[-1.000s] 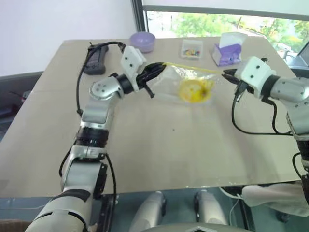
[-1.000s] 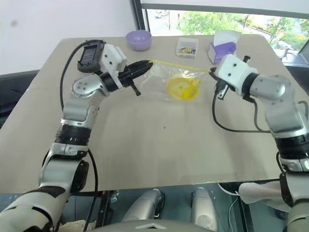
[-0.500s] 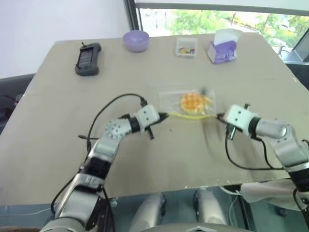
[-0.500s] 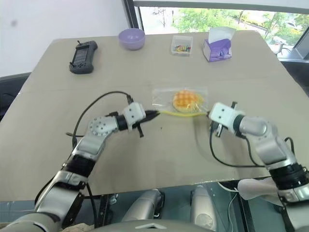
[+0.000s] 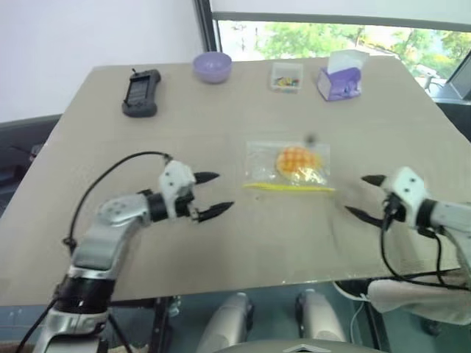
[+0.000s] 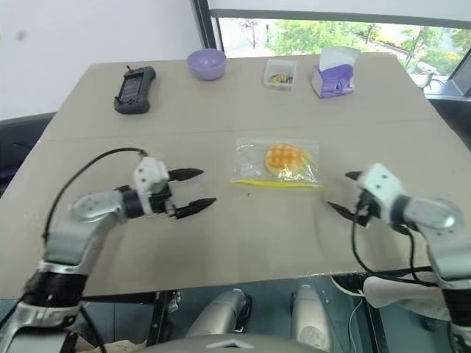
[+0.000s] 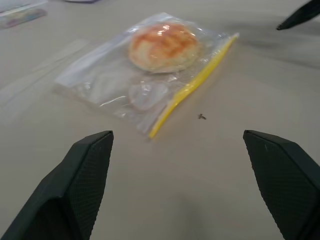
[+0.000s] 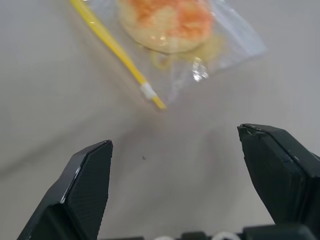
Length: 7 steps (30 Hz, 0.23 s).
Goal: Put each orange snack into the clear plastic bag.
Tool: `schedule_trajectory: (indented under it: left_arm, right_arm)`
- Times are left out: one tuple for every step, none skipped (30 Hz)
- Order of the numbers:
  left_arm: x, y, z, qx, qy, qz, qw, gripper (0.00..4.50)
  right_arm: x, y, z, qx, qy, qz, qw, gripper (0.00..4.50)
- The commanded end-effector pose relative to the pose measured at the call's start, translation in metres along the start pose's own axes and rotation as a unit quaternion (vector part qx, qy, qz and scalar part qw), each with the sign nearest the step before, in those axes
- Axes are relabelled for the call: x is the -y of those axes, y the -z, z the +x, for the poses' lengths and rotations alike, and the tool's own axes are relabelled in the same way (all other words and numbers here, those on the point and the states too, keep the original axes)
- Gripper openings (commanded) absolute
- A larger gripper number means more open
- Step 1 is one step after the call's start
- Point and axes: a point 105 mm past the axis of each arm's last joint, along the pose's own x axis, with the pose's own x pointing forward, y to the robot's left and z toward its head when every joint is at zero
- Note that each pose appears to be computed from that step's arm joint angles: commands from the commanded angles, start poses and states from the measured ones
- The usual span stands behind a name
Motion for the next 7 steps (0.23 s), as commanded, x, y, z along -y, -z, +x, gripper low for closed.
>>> schedule_trajectory:
  left_arm:
    - [-0.005, -0.02, -0.022, 0.014, -0.028, -0.008, 0.999, 4.5]
    - [-0.005, -0.02, -0.027, 0.006, -0.031, -0.007, 0.999, 4.5]
    - [-0.005, -0.019, -0.03, -0.003, -0.035, -0.003, 0.999, 4.5]
    - [-0.006, -0.019, -0.033, -0.007, -0.039, -0.002, 0.999, 4.5]
    - [-0.006, -0.02, -0.035, -0.01, -0.042, -0.002, 0.999, 4.5]
    - [-0.006, -0.02, -0.035, -0.011, -0.044, -0.003, 0.999, 4.5]
    - [-0.007, -0.02, -0.036, -0.014, -0.046, -0.007, 0.999, 4.5]
  right_arm:
    - [0.012, -0.015, -0.029, 0.034, 0.024, 0.005, 0.999, 4.46]
    - [0.01, -0.015, -0.034, 0.038, 0.018, 0.018, 0.999, 4.46]
    - [0.007, -0.015, -0.037, 0.041, 0.012, 0.028, 0.999, 4.46]
    - [0.007, -0.016, -0.039, 0.045, 0.012, 0.033, 0.998, 4.46]
    - [0.007, -0.017, -0.04, 0.048, 0.014, 0.037, 0.998, 4.46]
    - [0.006, -0.017, -0.04, 0.05, 0.013, 0.04, 0.998, 4.46]
    - [0.006, -0.018, -0.04, 0.052, 0.012, 0.042, 0.998, 4.46]
